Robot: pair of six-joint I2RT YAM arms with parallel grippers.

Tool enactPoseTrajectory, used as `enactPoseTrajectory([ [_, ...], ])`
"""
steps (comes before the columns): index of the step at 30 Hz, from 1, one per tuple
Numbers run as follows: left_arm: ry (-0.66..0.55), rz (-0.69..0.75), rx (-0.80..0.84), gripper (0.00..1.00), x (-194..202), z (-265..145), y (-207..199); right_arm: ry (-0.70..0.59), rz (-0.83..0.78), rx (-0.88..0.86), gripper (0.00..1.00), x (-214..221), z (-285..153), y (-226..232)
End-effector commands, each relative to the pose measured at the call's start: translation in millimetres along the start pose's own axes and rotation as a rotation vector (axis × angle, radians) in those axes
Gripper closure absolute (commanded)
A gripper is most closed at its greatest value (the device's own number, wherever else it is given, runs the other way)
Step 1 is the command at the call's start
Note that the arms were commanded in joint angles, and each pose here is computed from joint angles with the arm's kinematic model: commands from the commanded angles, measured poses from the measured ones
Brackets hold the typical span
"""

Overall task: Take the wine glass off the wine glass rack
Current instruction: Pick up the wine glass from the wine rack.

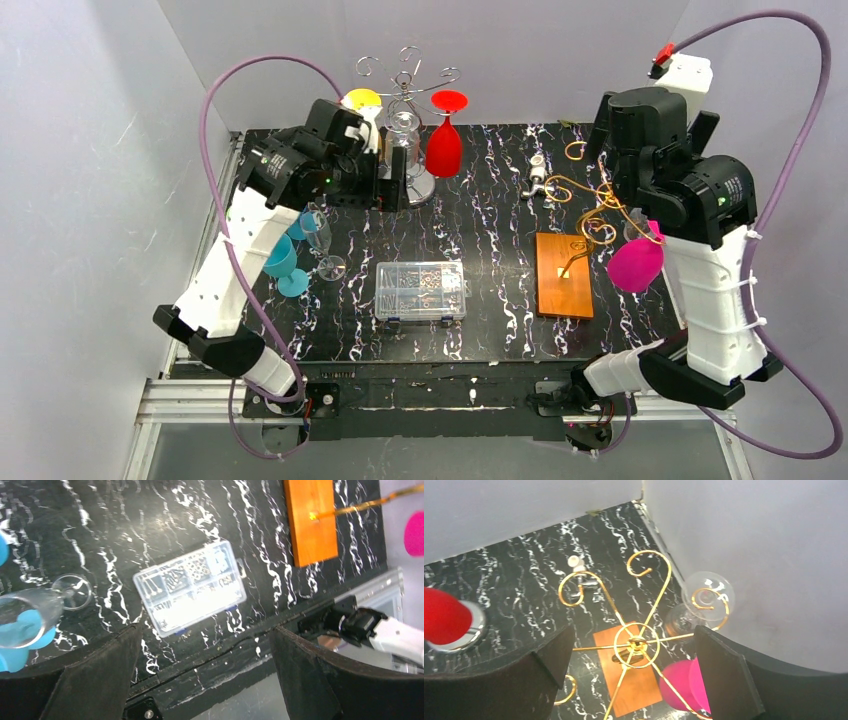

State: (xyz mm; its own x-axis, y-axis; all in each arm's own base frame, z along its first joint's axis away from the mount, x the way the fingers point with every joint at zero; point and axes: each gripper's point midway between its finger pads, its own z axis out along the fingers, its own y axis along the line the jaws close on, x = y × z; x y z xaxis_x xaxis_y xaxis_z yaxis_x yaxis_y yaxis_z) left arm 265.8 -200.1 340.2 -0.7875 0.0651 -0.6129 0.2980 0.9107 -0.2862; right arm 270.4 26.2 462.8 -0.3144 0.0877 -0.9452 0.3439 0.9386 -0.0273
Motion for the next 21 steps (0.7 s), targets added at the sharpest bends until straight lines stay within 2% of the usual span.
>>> enactPoseTrajectory([
  [1,-0.009,0.064,0.096,0.02,7.7,-6.3,-24.0,-0.011,0.001,0.139,0.02,2.7,-5.9,-33.5],
  [5,0.013,0.075,0.141,0.02,17.2,0.1,-33.1,0.016,-0.047,0.209,0.02,11.4,0.3,-48.6],
  [9,0.014,0.082,0.171,0.02,21.5,2.7,-37.5,0.098,-0.072,0.277,0.02,23.0,23.5,-67.5],
  [21,0.038,0.106,0.219,0.02,28.3,14.8,-43.5,0.262,0.042,0.294,0.02,48.3,73.9,-91.6],
])
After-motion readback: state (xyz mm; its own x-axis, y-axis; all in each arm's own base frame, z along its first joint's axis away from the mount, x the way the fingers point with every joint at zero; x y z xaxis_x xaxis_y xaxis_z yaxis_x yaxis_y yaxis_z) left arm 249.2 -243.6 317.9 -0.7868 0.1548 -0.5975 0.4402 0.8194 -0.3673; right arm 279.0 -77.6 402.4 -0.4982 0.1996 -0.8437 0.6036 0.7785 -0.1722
